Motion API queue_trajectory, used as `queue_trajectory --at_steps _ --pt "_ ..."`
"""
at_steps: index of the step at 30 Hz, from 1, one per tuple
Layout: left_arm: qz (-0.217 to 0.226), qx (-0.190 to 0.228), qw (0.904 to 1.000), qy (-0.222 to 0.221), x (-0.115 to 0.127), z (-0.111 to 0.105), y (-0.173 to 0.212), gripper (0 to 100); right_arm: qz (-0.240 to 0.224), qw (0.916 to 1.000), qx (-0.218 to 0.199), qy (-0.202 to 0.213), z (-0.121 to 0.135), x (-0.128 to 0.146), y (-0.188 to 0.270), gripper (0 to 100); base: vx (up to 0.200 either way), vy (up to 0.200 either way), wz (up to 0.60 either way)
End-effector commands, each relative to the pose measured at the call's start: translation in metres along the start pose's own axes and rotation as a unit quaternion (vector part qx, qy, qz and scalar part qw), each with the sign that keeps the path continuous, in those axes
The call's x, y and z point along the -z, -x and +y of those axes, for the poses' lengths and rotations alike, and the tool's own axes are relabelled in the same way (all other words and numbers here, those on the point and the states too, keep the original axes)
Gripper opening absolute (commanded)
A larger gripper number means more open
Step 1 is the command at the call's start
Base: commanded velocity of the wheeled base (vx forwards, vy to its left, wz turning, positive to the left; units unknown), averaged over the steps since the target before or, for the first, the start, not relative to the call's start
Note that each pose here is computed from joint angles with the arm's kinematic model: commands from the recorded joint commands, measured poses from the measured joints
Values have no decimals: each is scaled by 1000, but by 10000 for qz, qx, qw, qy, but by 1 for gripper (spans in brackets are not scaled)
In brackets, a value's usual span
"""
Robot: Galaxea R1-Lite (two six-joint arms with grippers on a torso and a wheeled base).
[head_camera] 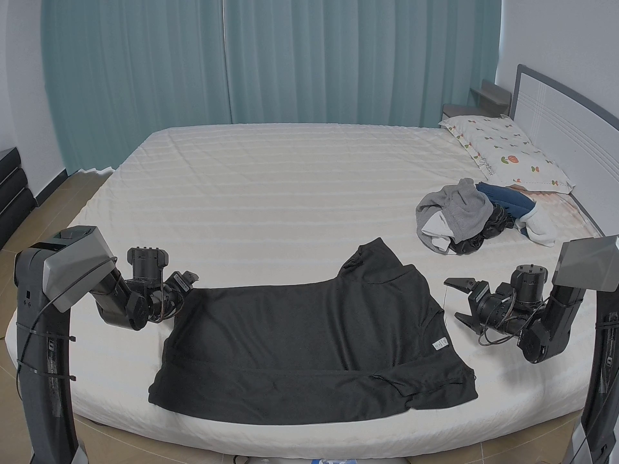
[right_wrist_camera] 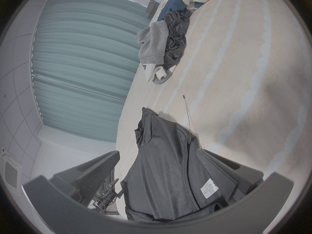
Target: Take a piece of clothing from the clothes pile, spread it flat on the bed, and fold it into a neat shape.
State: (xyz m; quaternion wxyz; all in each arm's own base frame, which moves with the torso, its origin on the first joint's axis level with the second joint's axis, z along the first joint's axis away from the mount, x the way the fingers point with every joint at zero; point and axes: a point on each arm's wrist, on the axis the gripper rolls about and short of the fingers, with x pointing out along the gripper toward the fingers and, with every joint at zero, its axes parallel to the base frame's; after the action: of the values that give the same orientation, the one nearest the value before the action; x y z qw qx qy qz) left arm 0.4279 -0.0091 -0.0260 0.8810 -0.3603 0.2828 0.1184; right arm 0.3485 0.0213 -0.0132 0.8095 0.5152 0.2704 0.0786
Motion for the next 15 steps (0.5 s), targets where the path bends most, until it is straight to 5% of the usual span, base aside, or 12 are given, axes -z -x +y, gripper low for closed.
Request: queue_trajectory --at_steps 1,7,8,15 --pt "-10 5 10000 6 0 1 -3 100 10 10000 7 3 -1 0 0 100 0 0 0" --pt "-87 -29 10000 1 1 6 -17 100 16 10000 5 6 -1 1 -1 100 0 0 0" --pt "-126 -25 9999 35 -2 6 -16 0 10 10000 9 6 -1 1 -1 100 0 0 0" --pt "-251 -21 9996 105 -9 9 -15 0 16 10000 5 6 -1 1 -1 100 0 0 0"
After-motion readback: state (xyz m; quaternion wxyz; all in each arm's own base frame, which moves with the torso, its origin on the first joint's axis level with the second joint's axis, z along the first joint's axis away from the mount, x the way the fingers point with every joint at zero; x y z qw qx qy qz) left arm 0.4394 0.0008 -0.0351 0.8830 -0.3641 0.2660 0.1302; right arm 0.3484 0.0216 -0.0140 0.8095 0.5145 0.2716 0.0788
